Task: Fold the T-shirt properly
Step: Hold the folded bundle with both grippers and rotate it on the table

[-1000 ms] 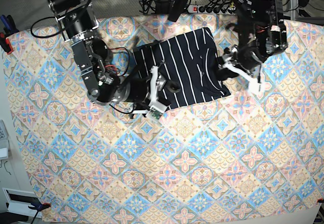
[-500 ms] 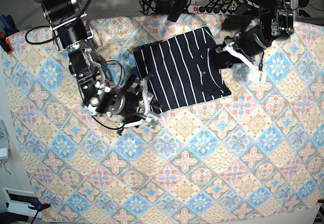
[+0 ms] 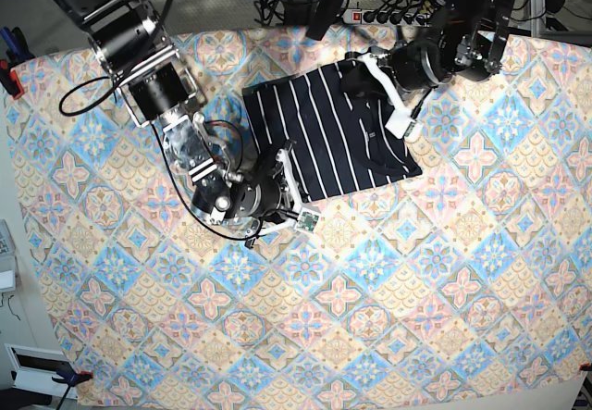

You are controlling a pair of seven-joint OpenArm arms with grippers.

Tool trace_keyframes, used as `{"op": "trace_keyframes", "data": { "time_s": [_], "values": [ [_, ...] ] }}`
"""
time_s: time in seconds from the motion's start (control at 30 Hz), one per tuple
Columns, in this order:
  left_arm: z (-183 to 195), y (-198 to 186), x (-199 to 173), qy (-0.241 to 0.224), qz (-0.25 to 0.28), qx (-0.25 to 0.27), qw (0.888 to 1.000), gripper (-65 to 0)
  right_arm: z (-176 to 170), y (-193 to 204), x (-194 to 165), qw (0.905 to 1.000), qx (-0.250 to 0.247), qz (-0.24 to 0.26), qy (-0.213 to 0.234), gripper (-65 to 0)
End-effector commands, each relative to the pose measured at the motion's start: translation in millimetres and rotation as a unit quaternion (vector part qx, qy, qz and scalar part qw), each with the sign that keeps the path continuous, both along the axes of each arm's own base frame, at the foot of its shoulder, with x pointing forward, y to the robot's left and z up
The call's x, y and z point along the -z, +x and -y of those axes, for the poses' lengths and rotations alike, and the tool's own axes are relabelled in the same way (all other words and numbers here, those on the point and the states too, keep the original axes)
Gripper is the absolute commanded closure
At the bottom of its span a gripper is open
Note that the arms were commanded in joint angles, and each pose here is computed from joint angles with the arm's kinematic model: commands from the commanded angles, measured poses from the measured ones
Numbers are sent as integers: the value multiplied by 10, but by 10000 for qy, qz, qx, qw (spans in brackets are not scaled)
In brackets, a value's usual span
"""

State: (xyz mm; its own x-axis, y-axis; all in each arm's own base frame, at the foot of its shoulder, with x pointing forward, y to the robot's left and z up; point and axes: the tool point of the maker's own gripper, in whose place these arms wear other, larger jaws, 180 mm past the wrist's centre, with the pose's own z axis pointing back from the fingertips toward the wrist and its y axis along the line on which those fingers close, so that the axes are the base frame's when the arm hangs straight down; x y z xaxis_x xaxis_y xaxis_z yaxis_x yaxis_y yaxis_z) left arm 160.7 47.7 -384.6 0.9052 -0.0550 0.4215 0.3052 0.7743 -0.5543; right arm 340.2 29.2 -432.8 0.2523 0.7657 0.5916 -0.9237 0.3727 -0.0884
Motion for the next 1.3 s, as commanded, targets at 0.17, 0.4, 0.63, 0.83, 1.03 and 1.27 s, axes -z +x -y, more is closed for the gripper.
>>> {"op": "trace_keyframes", "data": {
  "time_s": [0.17,0.4,0.63,0.83,1.03,1.27],
  "values": [
    [-63,-19,177,740,220,352,9964,0,-51,221,0,9993,156,-62,338,-18],
    [-321,158,410,1457,283,343,9883,0,233,130,175,9994,265,-208,76,-18],
    [-533,495,615,1754,258,141,9841,0,664,-183,271,9990,230,-170,-346,-18],
    [-437,794,737,1985,548,425,9776,0,874,-489,173,9977,-1,20,-681,-18],
    [-325,1261,754,2282,1148,346,9662,0,905,-796,47,9963,-266,167,-794,-18],
    [-173,1717,615,2588,1888,303,9468,0,795,-1048,-222,9946,-589,467,-713,-18]
  ]
}}
